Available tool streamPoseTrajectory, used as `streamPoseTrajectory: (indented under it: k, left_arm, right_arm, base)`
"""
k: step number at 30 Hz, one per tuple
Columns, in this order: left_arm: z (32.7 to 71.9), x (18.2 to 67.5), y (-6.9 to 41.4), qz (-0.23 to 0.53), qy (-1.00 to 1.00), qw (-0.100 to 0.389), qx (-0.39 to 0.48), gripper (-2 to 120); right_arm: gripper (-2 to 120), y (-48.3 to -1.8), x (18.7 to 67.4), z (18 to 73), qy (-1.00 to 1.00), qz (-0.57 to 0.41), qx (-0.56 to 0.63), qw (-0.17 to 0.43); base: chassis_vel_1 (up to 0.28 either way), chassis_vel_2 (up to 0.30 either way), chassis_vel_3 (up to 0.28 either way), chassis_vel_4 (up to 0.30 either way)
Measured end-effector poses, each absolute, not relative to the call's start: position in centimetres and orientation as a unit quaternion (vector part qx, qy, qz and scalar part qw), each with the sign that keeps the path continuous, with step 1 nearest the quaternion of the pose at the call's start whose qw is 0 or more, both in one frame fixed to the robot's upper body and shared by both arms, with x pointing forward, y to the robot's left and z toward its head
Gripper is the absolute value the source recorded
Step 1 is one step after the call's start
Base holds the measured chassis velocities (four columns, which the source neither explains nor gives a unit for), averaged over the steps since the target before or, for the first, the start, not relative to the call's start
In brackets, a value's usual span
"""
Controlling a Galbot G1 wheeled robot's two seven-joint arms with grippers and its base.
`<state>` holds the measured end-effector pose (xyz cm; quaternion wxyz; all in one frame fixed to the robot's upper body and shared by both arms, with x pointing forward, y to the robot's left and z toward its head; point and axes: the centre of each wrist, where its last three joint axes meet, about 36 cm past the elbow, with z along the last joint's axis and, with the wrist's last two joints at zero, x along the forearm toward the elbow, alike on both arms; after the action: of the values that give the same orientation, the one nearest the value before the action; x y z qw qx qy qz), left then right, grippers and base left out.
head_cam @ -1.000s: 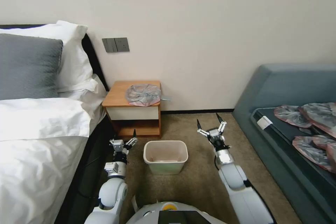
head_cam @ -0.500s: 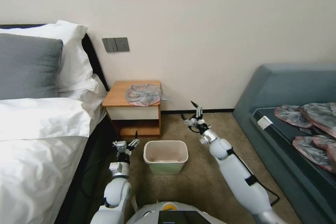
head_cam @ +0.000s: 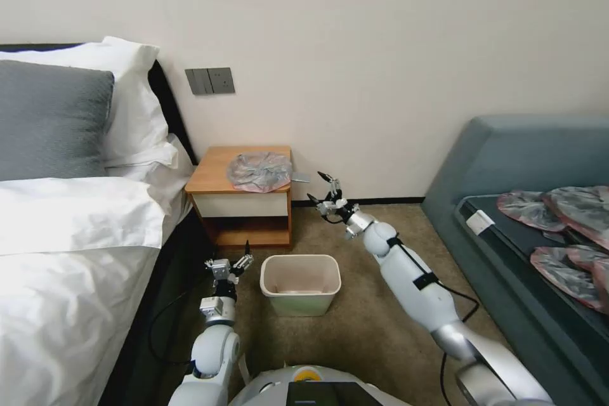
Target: Pick up the garbage bag from the table and place it over the trash can.
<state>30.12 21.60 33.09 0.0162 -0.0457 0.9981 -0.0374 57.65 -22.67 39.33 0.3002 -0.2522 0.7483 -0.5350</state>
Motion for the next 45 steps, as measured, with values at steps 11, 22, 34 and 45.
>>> streamPoseTrajectory:
  k: [11,22,34,45]
  left_arm:
    - [33.0,30.0,21.6,-0.038,0.998,0.017,-0.049,98]
    - [33.1,29.8,21.4,-0.039,0.998,0.018,-0.054,98]
    - [33.2,29.4,21.5,-0.038,0.997,0.022,-0.062,98]
    - [33.3,29.6,22.0,-0.035,0.997,0.027,-0.071,98]
  right_arm:
    - [96,-21.6,61.6,38.9,0.73,-0.553,-0.266,0.301]
    - [55,-19.6,63.5,38.5,0.726,-0.552,-0.28,0.3]
    - [13,-19.5,64.2,39.3,0.725,-0.55,-0.283,0.303]
    - [0,-19.0,64.0,39.4,0.729,-0.543,-0.285,0.304]
  base:
    - [0.0,0.0,0.0,0.0]
    - [0.0,0.0,0.0,0.0]
    - [0.0,0.0,0.0,0.0]
    - [0.0,0.0,0.0,0.0]
